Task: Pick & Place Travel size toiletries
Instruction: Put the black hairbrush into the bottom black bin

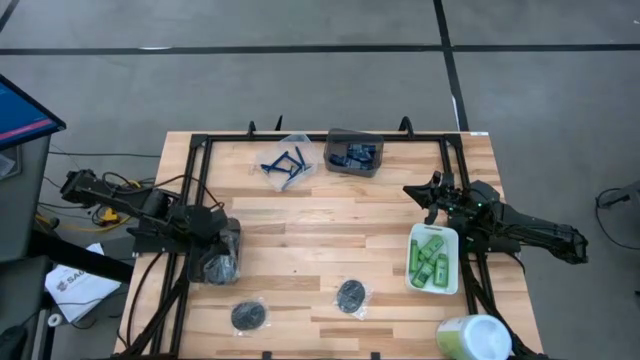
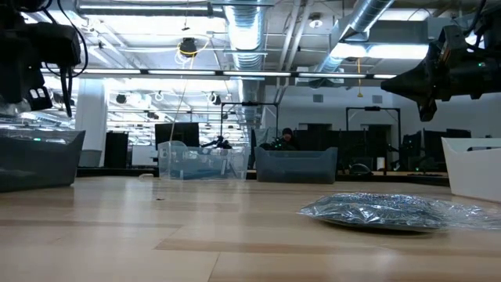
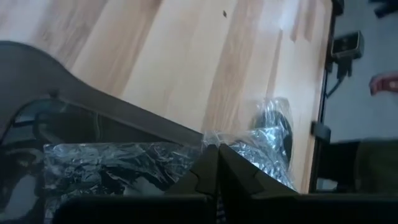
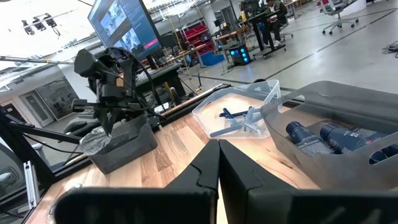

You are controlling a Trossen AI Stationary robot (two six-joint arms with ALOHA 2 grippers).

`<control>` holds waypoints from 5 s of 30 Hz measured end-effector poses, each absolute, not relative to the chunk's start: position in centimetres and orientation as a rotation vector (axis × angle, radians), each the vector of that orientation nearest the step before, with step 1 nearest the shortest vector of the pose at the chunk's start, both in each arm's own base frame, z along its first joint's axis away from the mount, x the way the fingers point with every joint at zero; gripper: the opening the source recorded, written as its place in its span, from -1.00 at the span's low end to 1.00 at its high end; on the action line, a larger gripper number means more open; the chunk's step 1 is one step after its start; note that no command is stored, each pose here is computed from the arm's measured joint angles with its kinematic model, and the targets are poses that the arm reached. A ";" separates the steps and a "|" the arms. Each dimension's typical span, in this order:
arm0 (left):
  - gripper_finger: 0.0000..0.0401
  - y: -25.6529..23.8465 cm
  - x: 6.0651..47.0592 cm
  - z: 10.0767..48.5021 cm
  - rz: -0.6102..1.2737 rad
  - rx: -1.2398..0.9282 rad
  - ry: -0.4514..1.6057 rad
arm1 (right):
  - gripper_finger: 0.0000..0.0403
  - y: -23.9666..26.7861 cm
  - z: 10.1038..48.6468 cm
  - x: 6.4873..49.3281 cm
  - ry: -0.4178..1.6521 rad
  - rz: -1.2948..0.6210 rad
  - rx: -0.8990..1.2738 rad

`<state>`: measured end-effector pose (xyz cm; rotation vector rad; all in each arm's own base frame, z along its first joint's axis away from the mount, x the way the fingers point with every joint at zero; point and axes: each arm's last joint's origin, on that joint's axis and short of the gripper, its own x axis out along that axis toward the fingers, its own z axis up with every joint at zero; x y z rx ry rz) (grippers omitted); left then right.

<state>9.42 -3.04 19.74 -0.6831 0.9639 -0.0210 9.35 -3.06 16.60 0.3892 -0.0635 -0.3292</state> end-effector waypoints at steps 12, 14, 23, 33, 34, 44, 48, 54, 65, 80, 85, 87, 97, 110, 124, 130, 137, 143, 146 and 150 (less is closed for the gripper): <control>-1.00 -2.7 8.7 19.0 0.054 -0.610 1.047 | -1.00 -3.1 16.6 9.3 -0.064 -0.329 0.389; -1.00 -2.6 8.7 19.0 0.080 -0.596 1.035 | -1.00 -3.1 16.6 9.3 -0.063 -0.329 0.389; -0.96 -2.6 8.9 19.2 0.098 -0.584 0.996 | -1.00 -3.1 16.6 9.3 -0.064 -0.329 0.389; -0.31 -2.8 9.6 19.6 0.037 -0.554 0.930 | -1.00 -3.1 16.6 9.3 -0.064 -0.329 0.389; -0.25 -2.8 9.7 19.7 0.023 -0.562 0.922 | -1.00 -3.1 16.6 9.3 -0.063 -0.329 0.389; -0.18 -3.2 12.6 25.9 0.020 -0.452 0.631 | -1.00 -3.1 16.6 9.3 -0.064 -0.329 0.389; -0.17 -3.9 16.0 28.4 0.029 -0.300 0.481 | -1.00 -3.1 16.6 9.3 -0.064 -0.329 0.389; 0.06 -5.5 22.4 29.5 -0.026 -0.070 0.338 | -1.00 -3.1 16.6 9.3 -0.064 -0.329 0.389; 0.59 -7.8 31.1 24.1 -0.218 0.025 0.420 | -1.00 -3.1 16.6 9.3 -0.064 -0.329 0.389; 0.50 -9.5 36.5 14.6 -0.290 0.052 0.425 | -1.00 -3.1 16.6 9.3 -0.064 -0.329 0.389; 0.50 -9.3 37.7 12.8 -0.328 0.049 0.424 | -1.00 -3.1 16.6 9.3 -0.064 -0.329 0.389; 0.50 -9.6 38.6 12.4 -0.347 0.044 0.420 | -1.00 -3.1 16.6 9.3 -0.063 -0.329 0.389; 0.50 -10.7 41.6 10.9 -0.382 0.043 0.416 | -1.00 -3.1 16.6 9.3 -0.064 -0.329 0.389; 0.50 -11.0 42.2 7.1 -0.420 -0.003 0.509 | -1.00 -3.1 16.6 9.3 -0.064 -0.329 0.389; -0.12 -11.0 41.7 7.8 -0.417 -0.020 0.567 | -1.00 -3.1 16.6 9.3 -0.064 -0.329 0.389; -0.35 -10.9 41.6 8.5 -0.415 -0.023 0.568 | -1.00 -3.1 16.6 9.3 -0.064 -0.329 0.389; -0.50 -10.7 41.4 11.9 -0.419 0.012 0.480 | -1.00 -3.1 16.6 9.3 -0.064 -0.329 0.389; -0.74 -10.2 40.7 13.3 -0.421 0.057 0.445 | -1.00 -3.1 16.6 9.3 -0.064 -0.329 0.389; -0.91 -9.9 40.0 13.6 -0.416 0.056 0.451 | -1.00 -3.1 16.6 9.3 -0.064 -0.329 0.389; -0.97 -9.3 39.2 14.5 -0.396 0.058 0.434 | -1.00 -3.1 16.6 9.3 -0.064 -0.329 0.389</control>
